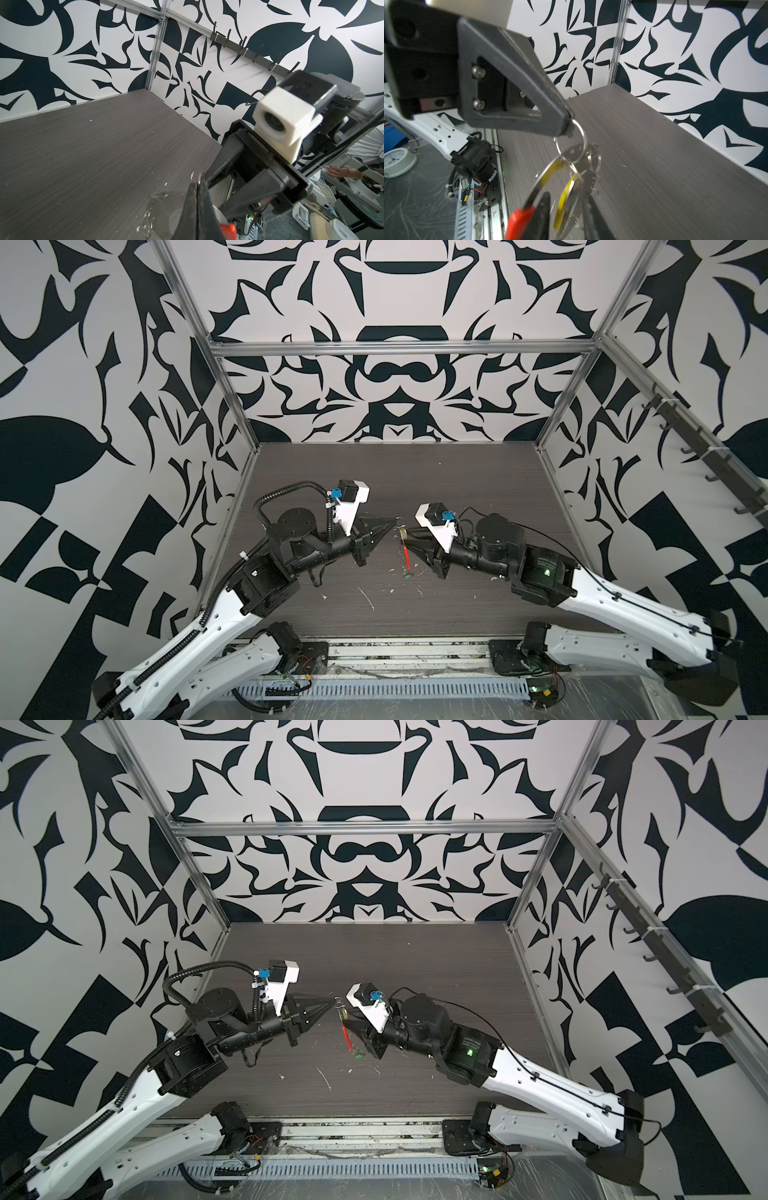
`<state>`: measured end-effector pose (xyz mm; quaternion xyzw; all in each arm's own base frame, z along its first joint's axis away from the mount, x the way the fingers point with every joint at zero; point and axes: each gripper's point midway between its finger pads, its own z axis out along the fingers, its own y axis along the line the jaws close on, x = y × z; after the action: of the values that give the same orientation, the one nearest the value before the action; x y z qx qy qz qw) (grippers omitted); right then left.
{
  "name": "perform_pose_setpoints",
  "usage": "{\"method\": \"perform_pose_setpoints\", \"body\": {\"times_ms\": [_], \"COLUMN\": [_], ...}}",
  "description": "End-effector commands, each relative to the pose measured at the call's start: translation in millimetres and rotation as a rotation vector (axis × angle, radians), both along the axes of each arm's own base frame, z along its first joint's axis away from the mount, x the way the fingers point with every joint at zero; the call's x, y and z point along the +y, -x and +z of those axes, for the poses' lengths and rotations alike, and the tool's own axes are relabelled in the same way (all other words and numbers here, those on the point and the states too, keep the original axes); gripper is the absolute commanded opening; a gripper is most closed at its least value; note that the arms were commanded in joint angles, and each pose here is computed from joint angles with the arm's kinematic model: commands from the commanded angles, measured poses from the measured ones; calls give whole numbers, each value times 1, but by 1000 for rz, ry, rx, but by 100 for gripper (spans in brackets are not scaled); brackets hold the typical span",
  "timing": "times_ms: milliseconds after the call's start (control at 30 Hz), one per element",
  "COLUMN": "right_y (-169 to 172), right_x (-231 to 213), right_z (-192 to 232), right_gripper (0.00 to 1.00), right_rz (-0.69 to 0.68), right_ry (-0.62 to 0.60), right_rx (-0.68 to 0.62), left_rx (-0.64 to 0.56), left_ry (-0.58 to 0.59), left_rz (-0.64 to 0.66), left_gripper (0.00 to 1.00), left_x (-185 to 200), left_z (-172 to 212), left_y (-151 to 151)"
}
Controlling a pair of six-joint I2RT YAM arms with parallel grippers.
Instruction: Remove the keys from the keyring
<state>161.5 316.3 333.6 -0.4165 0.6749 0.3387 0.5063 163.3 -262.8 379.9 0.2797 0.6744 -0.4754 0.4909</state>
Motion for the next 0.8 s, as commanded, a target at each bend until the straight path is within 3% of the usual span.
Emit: {"method": "perform_pose_setpoints", "body": {"times_ms": [0, 233, 500, 767], "right_y": [6, 9, -6, -2], "right_x": [-11, -28, -29, -11], "right_z": [22, 62, 91, 88], "right_gripper": [42, 48, 50, 46], "right_rz": [-2, -2, 174, 299], "right_ry": [-54, -215, -438, -457], "right_rx": [-44, -108, 46, 138], "left_rx": [-60, -60, -69, -83], "left_ry": [35, 36, 69, 109], "left_rz": [-12, -22, -37, 1], "left_gripper": [0, 0, 0, 0], "left_x": [4, 3, 2, 6], "left_z": [24, 23, 28, 32], "left_y": [5, 7, 10, 5]}}
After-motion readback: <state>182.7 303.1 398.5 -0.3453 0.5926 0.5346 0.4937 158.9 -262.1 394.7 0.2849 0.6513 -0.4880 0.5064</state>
